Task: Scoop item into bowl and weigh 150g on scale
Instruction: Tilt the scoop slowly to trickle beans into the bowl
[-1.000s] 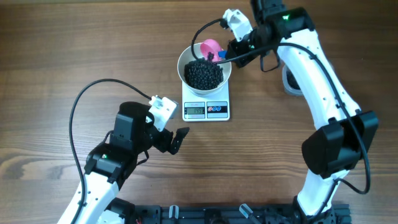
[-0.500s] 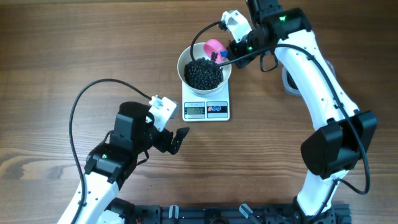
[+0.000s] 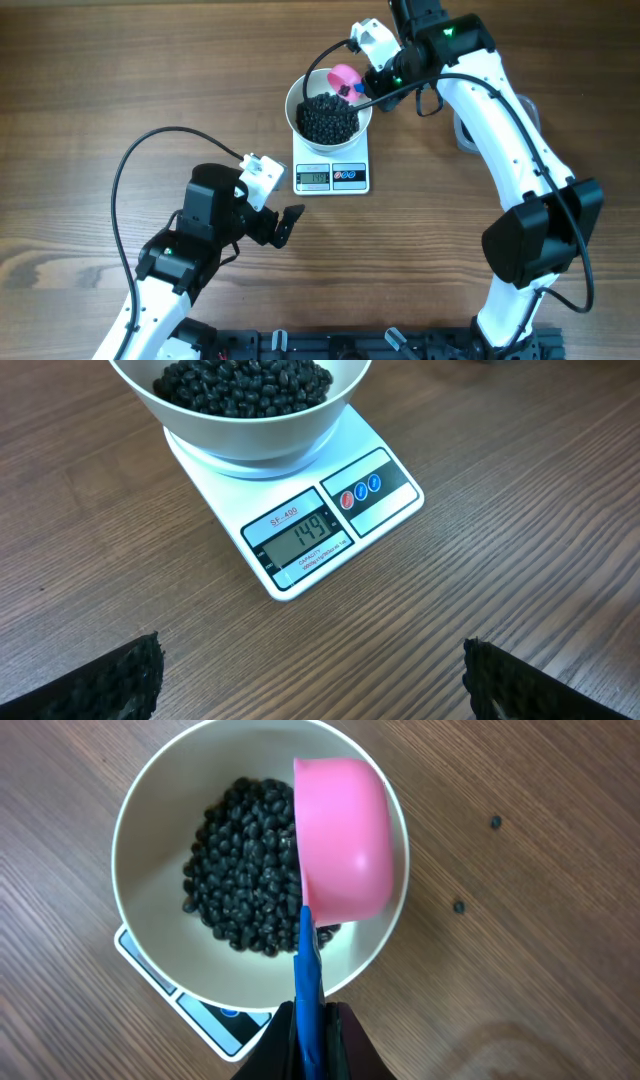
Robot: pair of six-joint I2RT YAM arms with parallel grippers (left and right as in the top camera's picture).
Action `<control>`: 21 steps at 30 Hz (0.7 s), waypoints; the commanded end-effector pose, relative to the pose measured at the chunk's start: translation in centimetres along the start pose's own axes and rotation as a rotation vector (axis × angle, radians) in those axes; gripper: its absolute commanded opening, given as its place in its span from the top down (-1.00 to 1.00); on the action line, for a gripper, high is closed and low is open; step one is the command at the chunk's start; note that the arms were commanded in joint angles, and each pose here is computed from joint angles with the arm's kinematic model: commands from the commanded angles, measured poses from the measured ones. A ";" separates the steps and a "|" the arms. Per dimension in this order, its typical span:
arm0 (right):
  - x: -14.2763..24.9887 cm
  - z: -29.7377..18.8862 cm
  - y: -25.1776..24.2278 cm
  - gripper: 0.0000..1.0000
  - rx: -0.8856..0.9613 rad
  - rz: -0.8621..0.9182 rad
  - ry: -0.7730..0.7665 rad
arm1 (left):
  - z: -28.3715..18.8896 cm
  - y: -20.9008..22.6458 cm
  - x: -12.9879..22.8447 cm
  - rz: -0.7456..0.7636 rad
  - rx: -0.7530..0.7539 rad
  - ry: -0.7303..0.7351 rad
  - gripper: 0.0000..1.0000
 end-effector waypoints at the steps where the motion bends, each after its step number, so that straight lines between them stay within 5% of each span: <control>1: -0.8 -2.1 0.6 0.91 -0.011 -0.034 -0.068 | 0.1 0.1 0.2 0.005 0.010 0.002 -1.00; 21: -1.0 -1.8 1.4 0.91 0.031 -0.066 -0.045 | 0.1 0.1 0.2 0.005 0.010 0.002 -1.00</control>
Point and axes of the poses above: each gripper's point midway between its finger pads, its own z axis out along the fingers, its own y axis along the line the jaws close on, x = y × z, the point moved 10 cm from there along -z, back along the fingers, and after that the axes turned 1 degree about z, right-handed, at the moved point
